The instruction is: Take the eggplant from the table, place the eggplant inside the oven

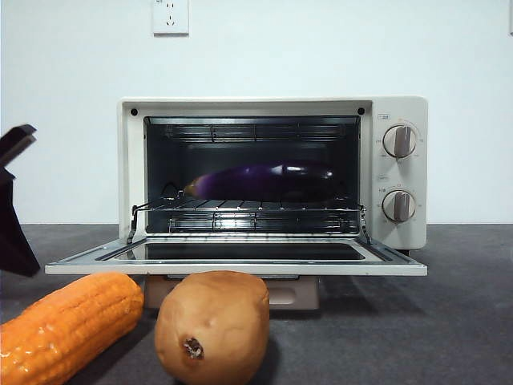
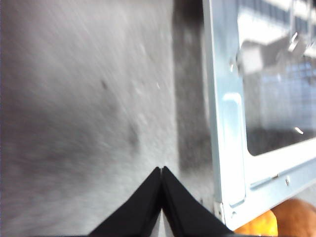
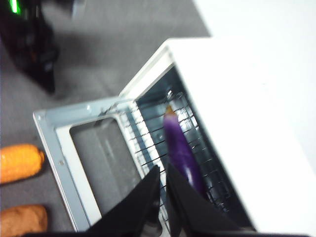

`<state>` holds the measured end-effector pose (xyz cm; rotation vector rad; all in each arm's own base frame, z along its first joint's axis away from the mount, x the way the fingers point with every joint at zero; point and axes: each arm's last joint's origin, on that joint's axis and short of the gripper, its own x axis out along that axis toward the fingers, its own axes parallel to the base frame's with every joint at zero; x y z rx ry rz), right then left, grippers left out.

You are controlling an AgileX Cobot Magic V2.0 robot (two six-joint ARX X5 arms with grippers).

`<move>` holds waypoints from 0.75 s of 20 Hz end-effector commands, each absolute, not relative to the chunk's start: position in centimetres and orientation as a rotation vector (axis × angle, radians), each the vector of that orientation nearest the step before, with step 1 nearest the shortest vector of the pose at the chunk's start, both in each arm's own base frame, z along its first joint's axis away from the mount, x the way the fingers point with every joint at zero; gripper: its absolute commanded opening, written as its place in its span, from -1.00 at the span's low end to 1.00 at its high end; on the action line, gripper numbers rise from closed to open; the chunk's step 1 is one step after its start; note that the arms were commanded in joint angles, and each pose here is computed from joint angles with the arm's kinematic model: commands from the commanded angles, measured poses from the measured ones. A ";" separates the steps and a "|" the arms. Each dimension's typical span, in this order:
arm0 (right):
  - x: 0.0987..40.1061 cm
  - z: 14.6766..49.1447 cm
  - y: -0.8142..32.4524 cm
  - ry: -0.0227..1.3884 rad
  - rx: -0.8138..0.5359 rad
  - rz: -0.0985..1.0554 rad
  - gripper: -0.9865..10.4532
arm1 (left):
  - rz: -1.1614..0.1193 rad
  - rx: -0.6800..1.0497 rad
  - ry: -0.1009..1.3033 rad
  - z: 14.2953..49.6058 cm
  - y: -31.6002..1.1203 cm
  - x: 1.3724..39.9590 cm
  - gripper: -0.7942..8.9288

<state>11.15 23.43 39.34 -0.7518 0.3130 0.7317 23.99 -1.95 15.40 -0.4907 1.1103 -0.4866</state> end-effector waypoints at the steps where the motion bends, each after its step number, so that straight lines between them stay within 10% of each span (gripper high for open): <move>1: 10.2 41.3 22.1 0.269 -0.659 0.732 -0.82 | -0.518 -0.506 1.145 14.5 -2.4 24.4 -0.83; 15: 7.5 45.1 15.1 0.141 -0.512 0.706 -0.82 | -0.686 -0.598 1.236 12.4 -3.7 24.6 -0.83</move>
